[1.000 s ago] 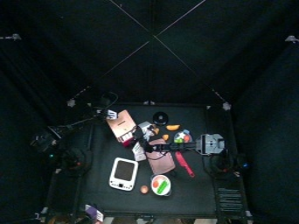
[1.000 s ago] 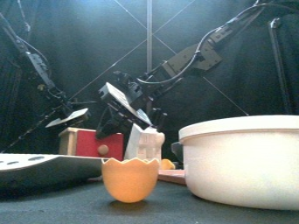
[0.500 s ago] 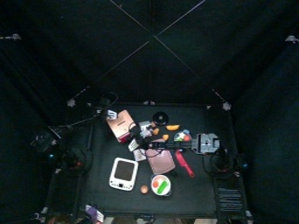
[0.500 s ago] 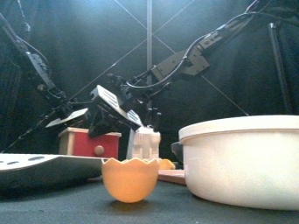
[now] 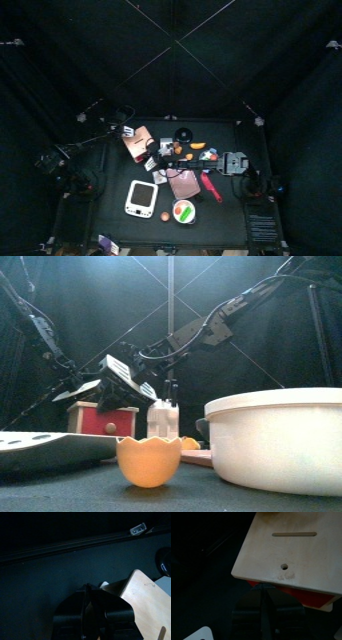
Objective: Close drawer
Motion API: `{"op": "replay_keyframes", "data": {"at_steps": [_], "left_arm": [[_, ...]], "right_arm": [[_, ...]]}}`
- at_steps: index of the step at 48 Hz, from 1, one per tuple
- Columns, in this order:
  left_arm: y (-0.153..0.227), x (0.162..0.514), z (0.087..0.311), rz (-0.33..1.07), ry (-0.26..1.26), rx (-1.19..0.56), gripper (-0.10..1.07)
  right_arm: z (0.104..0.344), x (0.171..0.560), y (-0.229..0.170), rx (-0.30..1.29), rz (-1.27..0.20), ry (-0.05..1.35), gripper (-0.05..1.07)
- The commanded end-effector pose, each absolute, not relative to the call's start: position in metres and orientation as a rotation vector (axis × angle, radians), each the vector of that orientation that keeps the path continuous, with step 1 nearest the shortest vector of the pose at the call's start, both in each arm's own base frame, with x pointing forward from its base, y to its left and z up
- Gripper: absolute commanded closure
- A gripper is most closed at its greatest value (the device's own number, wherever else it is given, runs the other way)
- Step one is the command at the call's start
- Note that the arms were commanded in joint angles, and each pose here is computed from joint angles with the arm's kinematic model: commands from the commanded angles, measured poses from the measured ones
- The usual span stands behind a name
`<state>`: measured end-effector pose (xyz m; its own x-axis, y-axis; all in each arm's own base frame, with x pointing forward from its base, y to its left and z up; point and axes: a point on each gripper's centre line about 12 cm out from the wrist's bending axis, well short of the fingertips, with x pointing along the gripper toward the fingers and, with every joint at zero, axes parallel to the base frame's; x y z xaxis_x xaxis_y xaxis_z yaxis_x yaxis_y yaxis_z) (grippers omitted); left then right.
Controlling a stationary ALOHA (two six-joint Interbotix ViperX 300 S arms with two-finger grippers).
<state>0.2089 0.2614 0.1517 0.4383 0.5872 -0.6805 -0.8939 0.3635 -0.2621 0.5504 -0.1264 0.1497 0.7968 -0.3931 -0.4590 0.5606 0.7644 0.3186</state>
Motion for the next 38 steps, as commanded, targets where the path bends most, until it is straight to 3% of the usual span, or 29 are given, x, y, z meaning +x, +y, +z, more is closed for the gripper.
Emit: {"op": "replay_keyframes", "data": {"at_steps": [1,29,38], "left_arm": [[0.256,0.215,0.156,0.983,0.523,-0.656,0.42],[0.239,0.194,0.206,0.975,0.389,-0.561,0.43],[0.228,0.189,0.211,0.944,0.396,-0.487,0.42]], "right_arm": [[0.174,0.552,-0.140,0.472,-0.540,0.324,0.63],[0.226,0.536,-0.094,0.464,-0.440,0.281,0.63],[0.236,0.529,-0.087,0.468,-0.409,0.279,0.63]]}}
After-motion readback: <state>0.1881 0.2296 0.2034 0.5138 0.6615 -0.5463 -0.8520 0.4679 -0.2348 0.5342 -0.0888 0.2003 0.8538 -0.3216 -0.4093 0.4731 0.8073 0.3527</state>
